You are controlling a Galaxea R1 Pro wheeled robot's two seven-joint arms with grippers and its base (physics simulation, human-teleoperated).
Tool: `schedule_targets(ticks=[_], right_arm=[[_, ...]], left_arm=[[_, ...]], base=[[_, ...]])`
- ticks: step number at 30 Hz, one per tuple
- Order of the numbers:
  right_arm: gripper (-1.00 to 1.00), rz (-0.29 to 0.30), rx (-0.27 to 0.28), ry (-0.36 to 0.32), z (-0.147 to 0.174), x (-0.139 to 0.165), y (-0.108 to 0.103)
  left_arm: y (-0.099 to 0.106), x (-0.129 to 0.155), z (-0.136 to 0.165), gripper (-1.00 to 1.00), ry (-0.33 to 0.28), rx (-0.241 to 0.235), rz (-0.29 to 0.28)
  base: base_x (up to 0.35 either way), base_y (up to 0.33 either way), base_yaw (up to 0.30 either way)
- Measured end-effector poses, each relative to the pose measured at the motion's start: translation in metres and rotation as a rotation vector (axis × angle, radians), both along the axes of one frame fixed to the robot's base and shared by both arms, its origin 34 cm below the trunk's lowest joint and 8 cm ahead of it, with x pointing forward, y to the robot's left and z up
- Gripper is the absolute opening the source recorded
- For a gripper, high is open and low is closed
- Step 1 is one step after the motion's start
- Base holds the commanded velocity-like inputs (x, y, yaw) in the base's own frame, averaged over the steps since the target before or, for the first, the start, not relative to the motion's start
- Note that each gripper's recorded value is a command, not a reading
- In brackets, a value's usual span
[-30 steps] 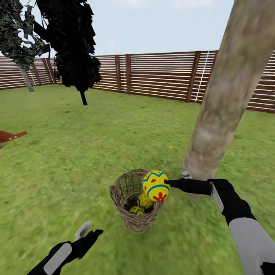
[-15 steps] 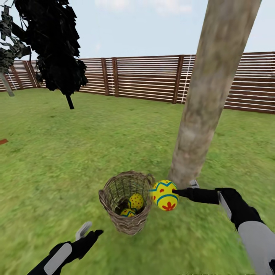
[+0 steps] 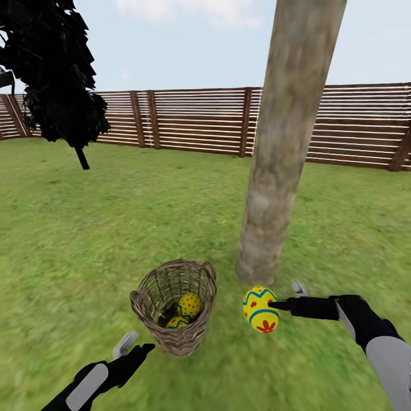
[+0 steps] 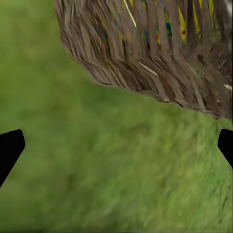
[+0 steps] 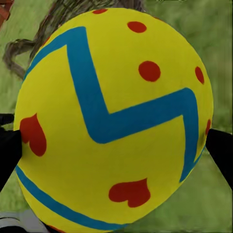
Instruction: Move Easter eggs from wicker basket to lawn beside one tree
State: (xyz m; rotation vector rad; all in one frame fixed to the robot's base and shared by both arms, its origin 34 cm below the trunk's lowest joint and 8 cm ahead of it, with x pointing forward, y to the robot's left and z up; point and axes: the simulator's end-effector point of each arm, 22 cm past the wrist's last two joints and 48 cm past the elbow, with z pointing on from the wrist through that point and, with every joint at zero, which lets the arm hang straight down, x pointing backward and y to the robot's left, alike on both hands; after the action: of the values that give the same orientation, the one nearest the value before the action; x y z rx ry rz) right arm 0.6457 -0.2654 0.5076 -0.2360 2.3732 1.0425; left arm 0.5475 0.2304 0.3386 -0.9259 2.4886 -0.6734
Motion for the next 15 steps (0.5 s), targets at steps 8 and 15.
schedule_targets(ticks=[8, 15], right_arm=[[-1.0, -0.176, -0.328, -0.114, -0.053, 0.024, -0.063], [-1.0, -0.313, -0.523, -0.128, -0.084, 0.034, -0.078]], left_arm=[[-0.002, 0.002, 0.003, 1.0, -0.008, -0.001, 0.0], [-0.004, 0.002, 0.005, 1.0, -0.012, -0.004, -0.003]], base=[[0.0, 0.0, -0.21], [0.0, 0.0, -0.054]])
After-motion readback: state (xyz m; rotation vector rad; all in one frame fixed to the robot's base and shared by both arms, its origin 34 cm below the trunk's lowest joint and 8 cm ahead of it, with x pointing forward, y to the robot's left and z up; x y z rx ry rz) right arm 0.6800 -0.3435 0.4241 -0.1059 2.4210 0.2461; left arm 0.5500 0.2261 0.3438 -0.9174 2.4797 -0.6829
